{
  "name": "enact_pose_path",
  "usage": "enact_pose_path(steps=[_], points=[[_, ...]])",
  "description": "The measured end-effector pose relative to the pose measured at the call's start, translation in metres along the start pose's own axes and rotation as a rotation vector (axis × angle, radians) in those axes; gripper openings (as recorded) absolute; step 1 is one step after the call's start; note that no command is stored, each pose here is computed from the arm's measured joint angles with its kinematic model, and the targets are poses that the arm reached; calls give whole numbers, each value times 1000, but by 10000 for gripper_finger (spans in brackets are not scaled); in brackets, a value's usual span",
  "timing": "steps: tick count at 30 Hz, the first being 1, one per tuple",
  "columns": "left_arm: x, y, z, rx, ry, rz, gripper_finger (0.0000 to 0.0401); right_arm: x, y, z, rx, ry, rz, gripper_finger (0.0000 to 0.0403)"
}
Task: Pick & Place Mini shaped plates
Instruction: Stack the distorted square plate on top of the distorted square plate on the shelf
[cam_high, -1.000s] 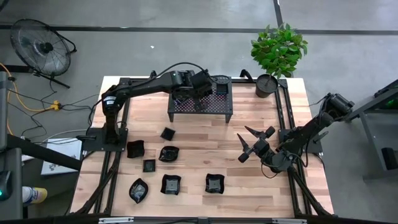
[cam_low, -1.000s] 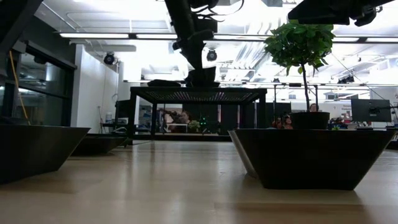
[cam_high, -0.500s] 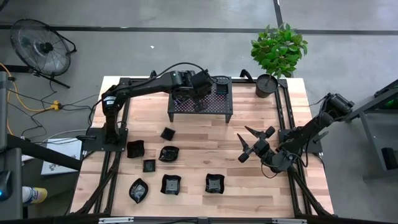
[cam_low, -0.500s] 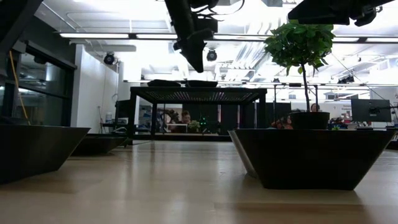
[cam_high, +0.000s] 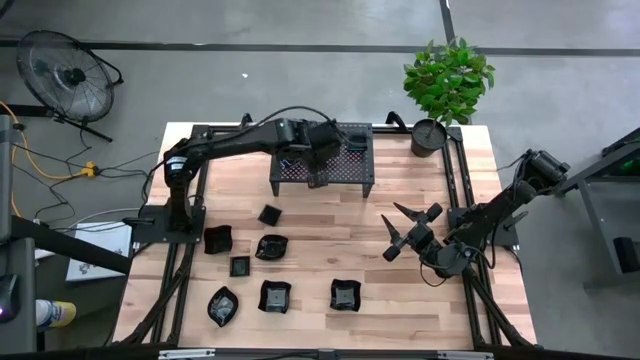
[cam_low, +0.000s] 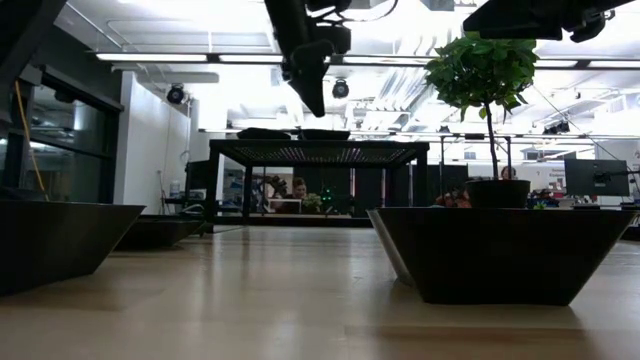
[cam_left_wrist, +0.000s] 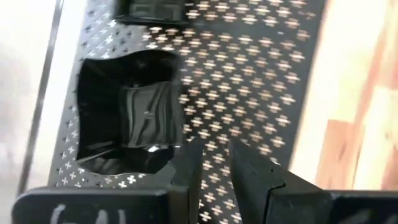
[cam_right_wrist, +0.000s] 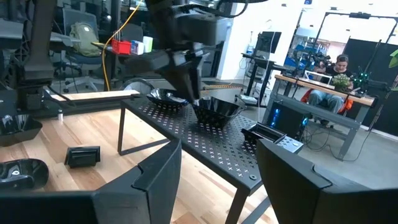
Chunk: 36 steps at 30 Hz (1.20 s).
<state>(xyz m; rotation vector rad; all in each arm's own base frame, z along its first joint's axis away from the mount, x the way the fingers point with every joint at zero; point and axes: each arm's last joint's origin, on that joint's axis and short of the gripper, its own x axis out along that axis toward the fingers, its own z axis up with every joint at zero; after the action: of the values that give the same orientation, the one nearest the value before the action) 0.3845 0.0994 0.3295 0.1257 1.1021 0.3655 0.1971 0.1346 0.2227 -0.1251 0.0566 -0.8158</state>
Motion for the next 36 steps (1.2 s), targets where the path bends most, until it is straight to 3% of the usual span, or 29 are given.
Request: enact_pose_path(steps=[10, 17, 21, 25, 30, 36], points=[[-36, -63, -8, 280, 26, -28, 76, -7, -4, 12, 66, -6, 25, 204], [-88, -107, -21, 387, -70, 100, 76, -22, -6, 26, 85, -7, 60, 204], [-112, -131, -34, 430, -106, 119, 76, -29, -4, 37, 101, -10, 88, 204], [-122, -152, -59, 445, -125, 138, 76, -32, 4, 47, 96, -11, 100, 204], [-119, -164, -110, 402, -160, 154, 76, -35, 26, 59, 106, -14, 111, 204], [-114, -163, -175, 316, -364, 45, 76, -39, 58, 90, 133, -9, 99, 204]])
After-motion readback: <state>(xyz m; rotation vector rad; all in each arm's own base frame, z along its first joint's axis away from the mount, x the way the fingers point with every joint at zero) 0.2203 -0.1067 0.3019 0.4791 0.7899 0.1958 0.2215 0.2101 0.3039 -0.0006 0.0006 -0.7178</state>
